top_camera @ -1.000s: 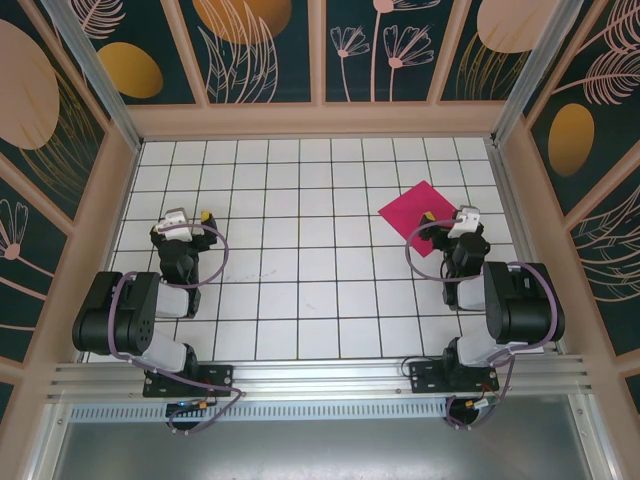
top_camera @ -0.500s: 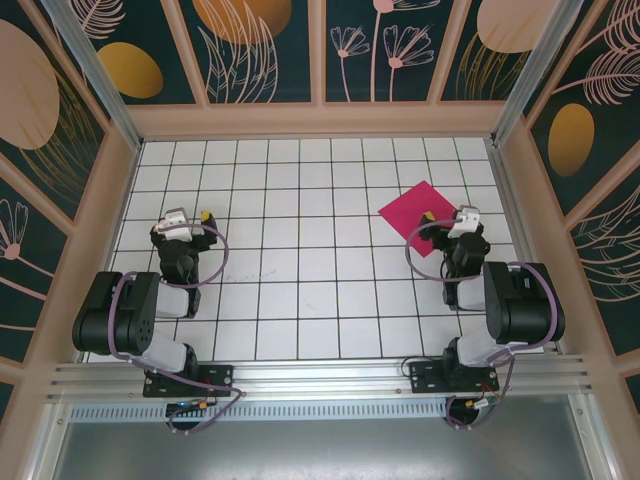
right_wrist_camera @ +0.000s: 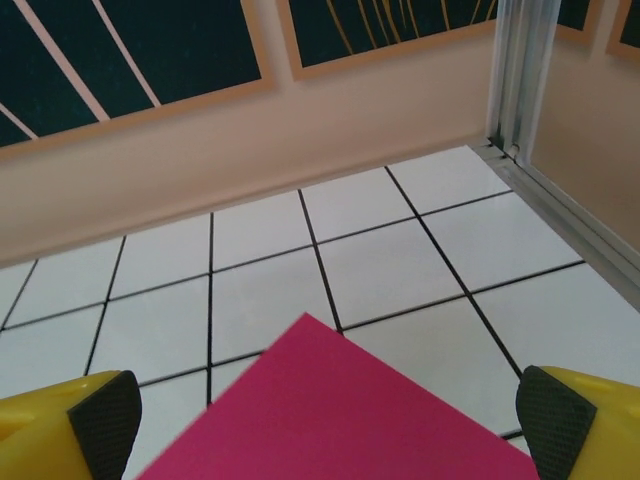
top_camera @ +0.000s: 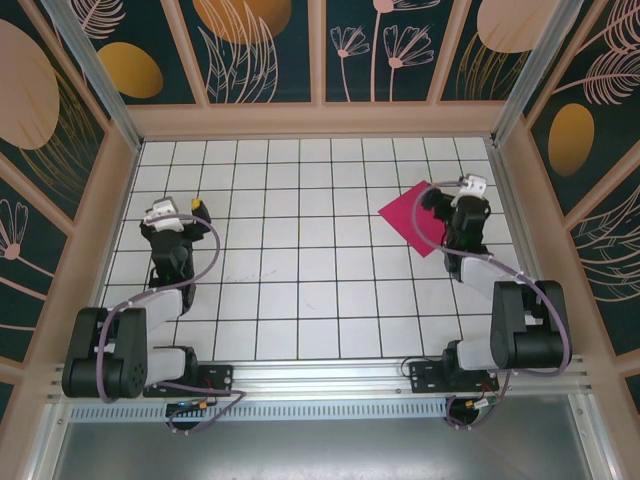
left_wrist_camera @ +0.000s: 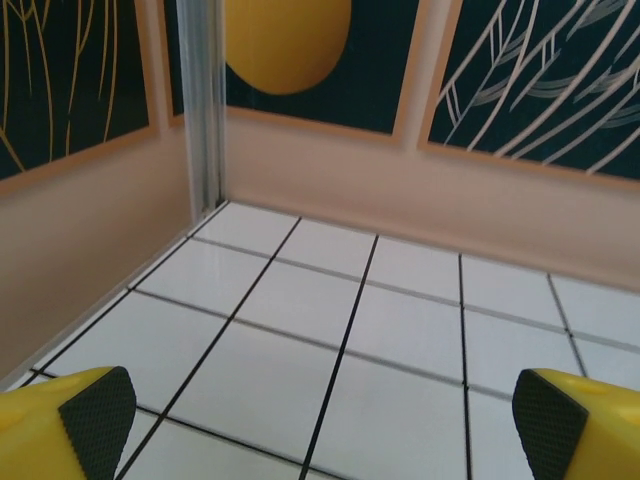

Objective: Fold a paper plane with a square sheet of paper (pick it up from the middle)
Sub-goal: Move the square sheet of paper to the center of the table.

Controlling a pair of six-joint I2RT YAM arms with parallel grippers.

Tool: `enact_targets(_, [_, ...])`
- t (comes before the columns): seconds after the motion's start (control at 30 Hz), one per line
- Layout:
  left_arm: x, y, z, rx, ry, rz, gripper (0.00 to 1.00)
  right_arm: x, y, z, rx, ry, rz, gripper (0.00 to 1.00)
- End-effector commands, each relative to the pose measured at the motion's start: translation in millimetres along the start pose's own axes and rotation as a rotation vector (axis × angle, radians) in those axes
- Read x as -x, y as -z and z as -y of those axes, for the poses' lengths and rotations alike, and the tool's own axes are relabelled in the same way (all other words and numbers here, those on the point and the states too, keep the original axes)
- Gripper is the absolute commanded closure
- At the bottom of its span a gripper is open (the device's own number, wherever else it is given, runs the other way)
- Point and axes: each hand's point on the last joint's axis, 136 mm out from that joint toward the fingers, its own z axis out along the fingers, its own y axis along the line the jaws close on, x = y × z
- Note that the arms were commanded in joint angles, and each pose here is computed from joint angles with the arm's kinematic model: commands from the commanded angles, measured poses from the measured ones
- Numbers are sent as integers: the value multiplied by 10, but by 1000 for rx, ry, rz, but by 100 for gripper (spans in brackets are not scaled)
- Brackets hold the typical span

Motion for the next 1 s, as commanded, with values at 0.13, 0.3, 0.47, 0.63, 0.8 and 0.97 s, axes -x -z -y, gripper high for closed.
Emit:
enact_targets(0.13, [99,-89,197,-49,154,-175,1,-541,-136,-392,47,-189,-372,1])
enact_targets(0.3, [203,-56,469,-200,175,-175,1,-928,-449,-665,86,-337,-624,11])
enact_targets(0.47, [155,-68,458,-192,176,-190,1,-1143,-766,-628,-33,-394,-675,12])
enact_targets(0.63, [62,-106,473,-187,194,-242,2,-1315,-1007,-594,-112,-412,-721,12])
enact_targets(0.8, [-22,-147,514,-200,192,-287,1,-1537,-1065,-717,-128,-377,-781,12])
enact_targets(0.97, [-73,-160,530,-204,201,-307,2,-1887,-857,-1025,-82,-314,-889,12])
